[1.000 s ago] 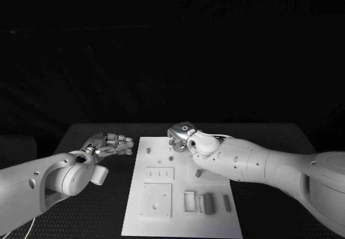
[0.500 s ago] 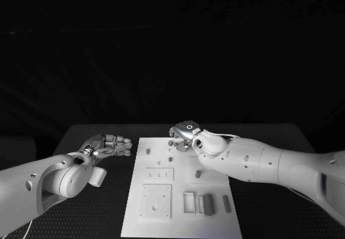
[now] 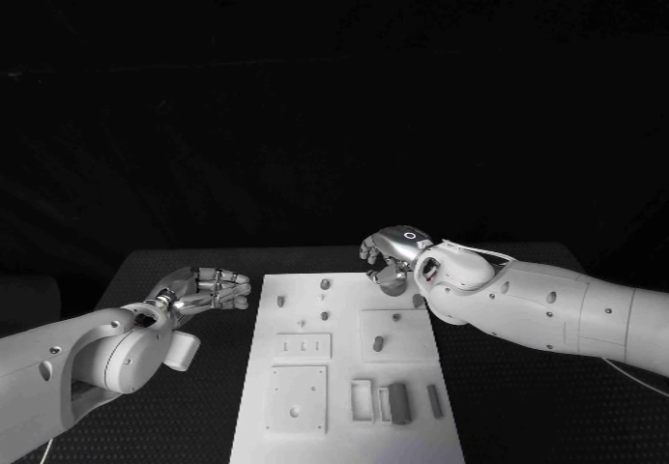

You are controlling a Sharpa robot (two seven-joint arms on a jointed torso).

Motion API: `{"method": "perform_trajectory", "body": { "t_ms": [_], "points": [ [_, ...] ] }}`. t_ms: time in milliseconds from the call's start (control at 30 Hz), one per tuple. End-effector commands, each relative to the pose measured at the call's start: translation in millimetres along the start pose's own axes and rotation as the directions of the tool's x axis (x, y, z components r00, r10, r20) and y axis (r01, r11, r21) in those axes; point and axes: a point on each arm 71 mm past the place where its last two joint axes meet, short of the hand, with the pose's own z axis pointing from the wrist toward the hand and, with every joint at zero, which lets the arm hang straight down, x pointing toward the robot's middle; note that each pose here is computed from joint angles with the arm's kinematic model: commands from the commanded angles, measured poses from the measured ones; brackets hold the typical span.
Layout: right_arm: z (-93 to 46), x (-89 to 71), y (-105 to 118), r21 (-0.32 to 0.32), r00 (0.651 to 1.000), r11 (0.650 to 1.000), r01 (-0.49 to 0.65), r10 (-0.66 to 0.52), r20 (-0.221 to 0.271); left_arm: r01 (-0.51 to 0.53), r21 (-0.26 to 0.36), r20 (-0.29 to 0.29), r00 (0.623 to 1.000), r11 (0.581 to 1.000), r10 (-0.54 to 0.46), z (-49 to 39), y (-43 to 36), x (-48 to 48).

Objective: Assemble the parts on the task board

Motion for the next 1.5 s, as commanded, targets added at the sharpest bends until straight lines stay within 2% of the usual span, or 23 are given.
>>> {"method": "perform_trajectory", "body": {
  "t_ms": [33, 167, 367, 533, 733, 967, 1100, 1500],
  "points": [
    [-7.0, 6.7, -7.0, 0.013, 0.991, 0.999, -0.041, 0.042, -0.126, 0.005, 0.027, -0.033, 0.999, 1.000, -0.004, 0.3, -2.7, 2.7],
    [-12.0, 8.7, -20.3, 0.037, 0.986, 0.999, -0.022, 0.028, -0.167, 0.004, 0.028, -0.035, 0.999, 1.000, -0.003, 0.7, -2.8, 3.4],
    [-11.1, 8.9, -34.4, 0.067, 0.987, 0.998, 0.015, -0.004, -0.160, 0.004, 0.027, -0.037, 0.999, 1.000, -0.003, 1.2, -2.7, 4.0],
    [-7.6, 9.3, -38.9, 0.077, 0.988, 0.996, 0.034, -0.022, -0.150, 0.004, 0.026, -0.038, 0.999, 1.000, -0.003, 1.7, -2.7, 4.1],
    [-3.7, 11.6, -45.1, 0.089, 0.985, 0.993, 0.072, -0.057, -0.164, 0.003, 0.025, -0.039, 0.999, 1.000, -0.002, 2.6, -2.6, 4.4],
    [-4.4, 15.3, -49.2, 0.095, 0.977, 0.992, 0.078, -0.057, -0.204, 0.002, 0.023, -0.036, 0.999, 1.000, -0.001, 3.0, -2.2, 3.2],
    [-5.2, 18.5, -52.6, 0.113, 0.969, 0.992, 0.058, -0.029, -0.245, 0.002, 0.022, -0.039, 0.999, 1.000, -0.001, 3.6, -2.3, 4.3],
    [-4.9, 23.3, -57.3, 0.122, 0.961, 0.990, 0.070, -0.034, -0.274, 0.002, 0.021, -0.037, 0.999, 1.000, -0.001, 3.9, -2.2, 3.4]
  ]
}}
